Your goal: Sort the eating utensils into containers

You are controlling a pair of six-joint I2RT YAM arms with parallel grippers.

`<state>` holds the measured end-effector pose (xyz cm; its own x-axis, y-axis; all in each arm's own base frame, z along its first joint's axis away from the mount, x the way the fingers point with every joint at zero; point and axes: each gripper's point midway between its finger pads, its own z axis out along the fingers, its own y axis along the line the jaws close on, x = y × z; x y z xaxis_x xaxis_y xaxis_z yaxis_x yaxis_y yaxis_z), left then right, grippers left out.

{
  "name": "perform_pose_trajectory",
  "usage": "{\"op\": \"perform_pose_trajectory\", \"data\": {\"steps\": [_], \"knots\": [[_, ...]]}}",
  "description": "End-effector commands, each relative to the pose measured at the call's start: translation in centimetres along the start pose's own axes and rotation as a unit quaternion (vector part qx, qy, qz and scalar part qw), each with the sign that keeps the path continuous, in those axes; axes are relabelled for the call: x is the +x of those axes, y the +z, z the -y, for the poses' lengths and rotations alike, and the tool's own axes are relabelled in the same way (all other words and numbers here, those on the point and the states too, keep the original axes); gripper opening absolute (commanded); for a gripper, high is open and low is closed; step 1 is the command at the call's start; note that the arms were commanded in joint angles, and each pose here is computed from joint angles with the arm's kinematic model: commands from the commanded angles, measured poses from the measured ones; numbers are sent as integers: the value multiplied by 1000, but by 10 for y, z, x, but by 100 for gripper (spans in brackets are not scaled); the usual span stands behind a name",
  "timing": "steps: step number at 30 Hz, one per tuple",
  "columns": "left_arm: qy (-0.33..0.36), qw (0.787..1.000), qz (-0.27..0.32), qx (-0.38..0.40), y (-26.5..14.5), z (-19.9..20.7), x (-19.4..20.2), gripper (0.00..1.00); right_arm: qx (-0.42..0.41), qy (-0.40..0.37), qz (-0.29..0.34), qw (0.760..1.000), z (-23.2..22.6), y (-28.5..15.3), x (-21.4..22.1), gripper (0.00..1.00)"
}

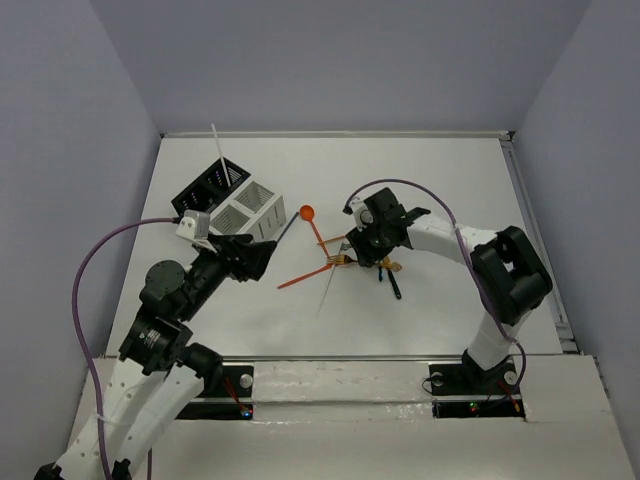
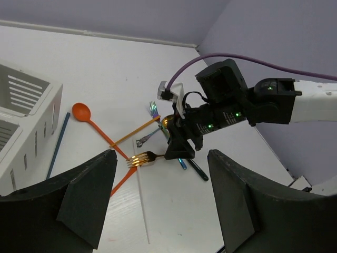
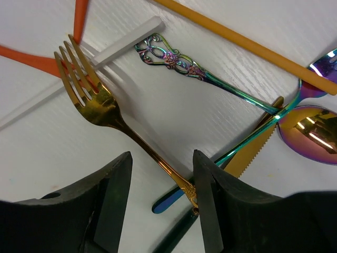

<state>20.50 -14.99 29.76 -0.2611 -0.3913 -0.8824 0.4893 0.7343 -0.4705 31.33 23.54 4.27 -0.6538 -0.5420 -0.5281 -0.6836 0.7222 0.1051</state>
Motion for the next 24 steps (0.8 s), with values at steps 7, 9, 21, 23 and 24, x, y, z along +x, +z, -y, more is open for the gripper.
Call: {"op": "perform_pose_trajectory", "data": {"steps": [7,9,21,23,24], "knots": [[3,999,21,27,-4,11,-11,81,-20,-13,-33,999,-10,16,6,49],[3,999,25,28,-5,12,-12,81,-18,-17,-39,999,-12,19,8,38],[-9,999,30,18,-4,8,-12,81,-16,-44,-15,999,-22,10,-4,13],[-12,999,31,14,-4,7,-12,81,-20,-49,-1,999,-24,4,-10,11],[-14,999,32,13,-4,7,-12,81,-25,-50,3,998,-26,3,-10,8]]}}
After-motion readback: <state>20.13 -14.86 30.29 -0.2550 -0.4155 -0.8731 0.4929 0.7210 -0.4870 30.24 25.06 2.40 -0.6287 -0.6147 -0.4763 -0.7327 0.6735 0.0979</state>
